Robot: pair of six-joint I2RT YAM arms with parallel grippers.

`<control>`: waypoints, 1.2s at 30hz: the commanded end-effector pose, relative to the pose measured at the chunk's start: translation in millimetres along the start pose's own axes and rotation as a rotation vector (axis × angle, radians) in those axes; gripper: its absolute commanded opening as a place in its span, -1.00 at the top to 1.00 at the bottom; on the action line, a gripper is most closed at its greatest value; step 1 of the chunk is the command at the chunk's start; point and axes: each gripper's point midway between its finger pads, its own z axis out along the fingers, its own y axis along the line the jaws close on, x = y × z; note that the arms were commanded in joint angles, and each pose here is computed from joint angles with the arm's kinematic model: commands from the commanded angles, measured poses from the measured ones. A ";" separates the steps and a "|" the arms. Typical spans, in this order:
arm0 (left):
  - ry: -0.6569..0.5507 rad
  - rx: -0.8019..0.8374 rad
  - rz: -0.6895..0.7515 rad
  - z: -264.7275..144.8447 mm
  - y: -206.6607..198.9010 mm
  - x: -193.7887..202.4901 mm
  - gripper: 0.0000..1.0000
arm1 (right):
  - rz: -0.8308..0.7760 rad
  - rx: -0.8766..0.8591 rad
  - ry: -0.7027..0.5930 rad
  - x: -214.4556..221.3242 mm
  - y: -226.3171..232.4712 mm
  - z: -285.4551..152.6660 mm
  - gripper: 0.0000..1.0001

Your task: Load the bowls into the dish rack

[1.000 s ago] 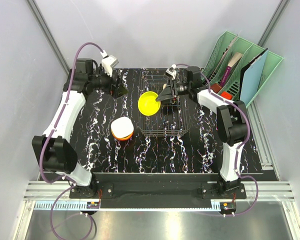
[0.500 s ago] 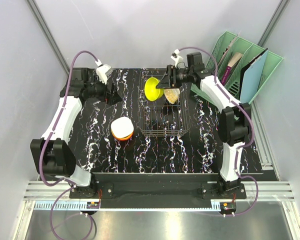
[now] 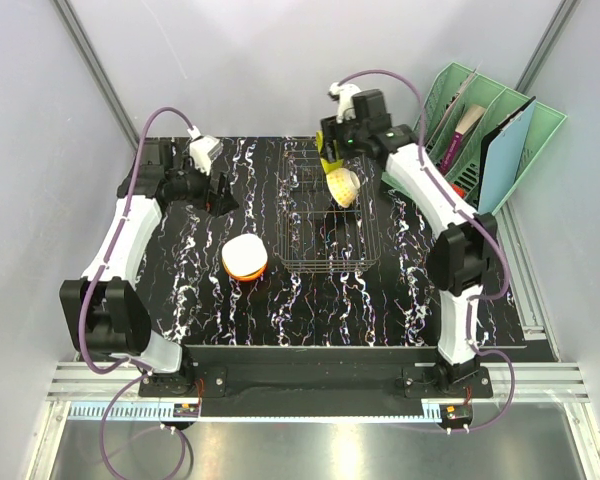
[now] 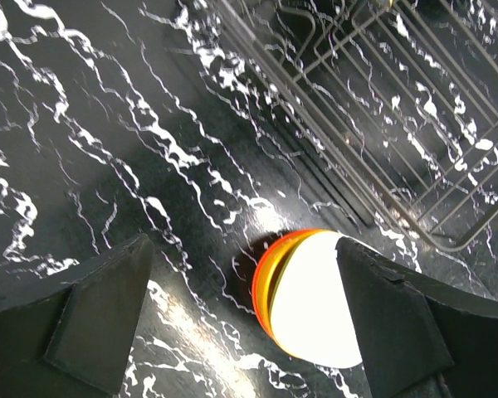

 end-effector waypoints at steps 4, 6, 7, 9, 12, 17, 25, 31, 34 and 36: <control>-0.027 -0.045 0.049 -17.2 6.8 1.5 -0.90 | -0.254 0.336 -0.121 -36.3 8.2 8.3 1.00; -0.024 -0.044 0.043 -19.1 8.5 4.9 -0.90 | -0.295 0.378 -0.133 -37.2 13.6 12.7 1.00; -0.025 -0.048 0.047 -20.6 9.7 5.3 -0.90 | -0.309 0.415 -0.133 -37.3 10.8 12.1 1.00; -0.025 -0.049 0.040 -22.7 11.5 8.5 -0.90 | -0.324 0.422 -0.137 -35.8 17.1 16.2 1.00; -0.023 -0.048 0.032 -24.1 14.2 12.6 -0.90 | -0.359 0.451 -0.136 -30.6 24.0 20.0 1.00; -0.019 -0.037 0.020 -24.7 15.5 20.1 -0.89 | -0.427 0.481 -0.133 -22.2 37.3 25.9 1.00; -0.016 -0.031 0.009 -27.0 16.6 29.6 -0.89 | -0.488 0.491 -0.119 -6.3 57.6 36.1 1.00; -0.014 -0.024 0.000 -27.3 17.4 34.2 -0.89 | -0.527 0.499 -0.113 2.9 72.4 40.4 1.00; -0.011 -0.020 -0.006 -26.8 17.6 37.3 -0.89 | -0.548 0.508 -0.103 9.6 76.2 42.2 1.00; -0.011 -0.020 -0.007 -27.4 18.2 38.9 -0.89 | -0.553 0.507 -0.096 13.4 77.7 42.8 1.00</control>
